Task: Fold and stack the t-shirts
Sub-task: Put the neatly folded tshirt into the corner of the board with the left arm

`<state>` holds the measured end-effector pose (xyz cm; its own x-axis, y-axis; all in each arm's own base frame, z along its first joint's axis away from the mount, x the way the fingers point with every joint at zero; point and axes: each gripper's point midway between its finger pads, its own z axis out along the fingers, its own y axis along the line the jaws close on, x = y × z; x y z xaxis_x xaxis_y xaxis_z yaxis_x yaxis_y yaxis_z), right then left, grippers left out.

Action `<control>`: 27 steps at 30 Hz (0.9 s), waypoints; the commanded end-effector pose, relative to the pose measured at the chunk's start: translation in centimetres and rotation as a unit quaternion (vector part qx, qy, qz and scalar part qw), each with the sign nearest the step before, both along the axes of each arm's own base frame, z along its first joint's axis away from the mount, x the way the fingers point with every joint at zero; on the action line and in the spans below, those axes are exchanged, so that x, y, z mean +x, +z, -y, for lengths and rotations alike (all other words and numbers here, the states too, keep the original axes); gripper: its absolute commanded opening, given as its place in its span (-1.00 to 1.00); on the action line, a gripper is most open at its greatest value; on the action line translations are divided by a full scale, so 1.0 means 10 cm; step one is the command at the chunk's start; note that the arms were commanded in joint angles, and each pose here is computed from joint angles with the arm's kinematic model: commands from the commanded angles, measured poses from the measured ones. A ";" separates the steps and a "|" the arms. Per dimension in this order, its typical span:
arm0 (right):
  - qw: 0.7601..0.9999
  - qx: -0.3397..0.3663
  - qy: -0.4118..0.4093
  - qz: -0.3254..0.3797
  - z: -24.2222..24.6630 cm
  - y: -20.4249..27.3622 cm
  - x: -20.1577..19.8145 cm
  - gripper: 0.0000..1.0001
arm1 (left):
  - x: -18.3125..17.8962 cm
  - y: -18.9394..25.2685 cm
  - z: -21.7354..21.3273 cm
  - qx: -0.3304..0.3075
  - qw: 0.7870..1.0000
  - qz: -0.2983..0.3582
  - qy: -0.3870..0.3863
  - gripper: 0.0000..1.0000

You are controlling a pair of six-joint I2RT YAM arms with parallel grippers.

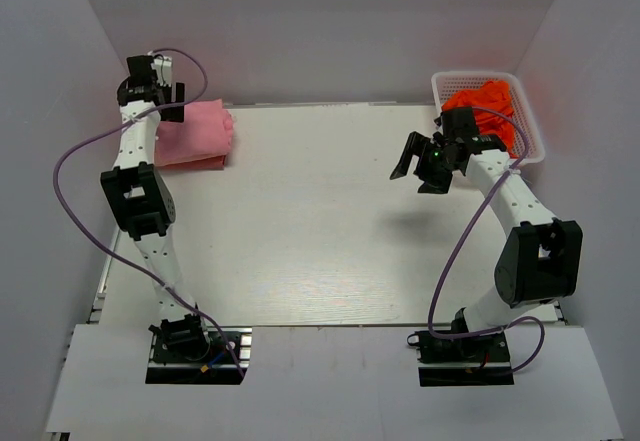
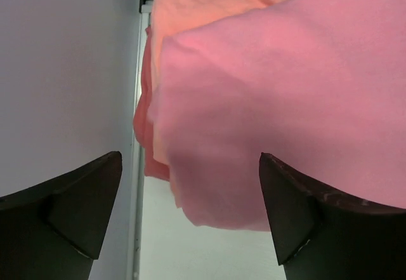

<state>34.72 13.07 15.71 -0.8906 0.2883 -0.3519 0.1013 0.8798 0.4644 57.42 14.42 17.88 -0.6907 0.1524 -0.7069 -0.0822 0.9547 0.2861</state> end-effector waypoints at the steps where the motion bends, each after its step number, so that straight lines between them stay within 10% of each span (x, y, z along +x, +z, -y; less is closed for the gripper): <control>1: 1.000 0.013 -0.001 0.006 -0.03 0.12 0.04 0.81 | -0.06 0.15 -0.13 0.000 0.999 0.013 0.039 1.00; 9: 1.000 0.021 0.003 0.017 -0.05 0.19 0.01 0.81 | -0.12 0.60 0.05 -0.091 0.992 0.056 0.063 1.00; 18: 0.998 -0.001 0.007 0.065 0.06 0.37 -0.10 0.81 | -0.51 1.16 1.22 -0.297 0.950 0.084 -0.047 1.00; 27: 0.993 0.010 0.002 0.120 0.13 0.27 -0.53 0.81 | -1.90 0.78 2.89 -0.410 0.897 0.062 -0.151 1.00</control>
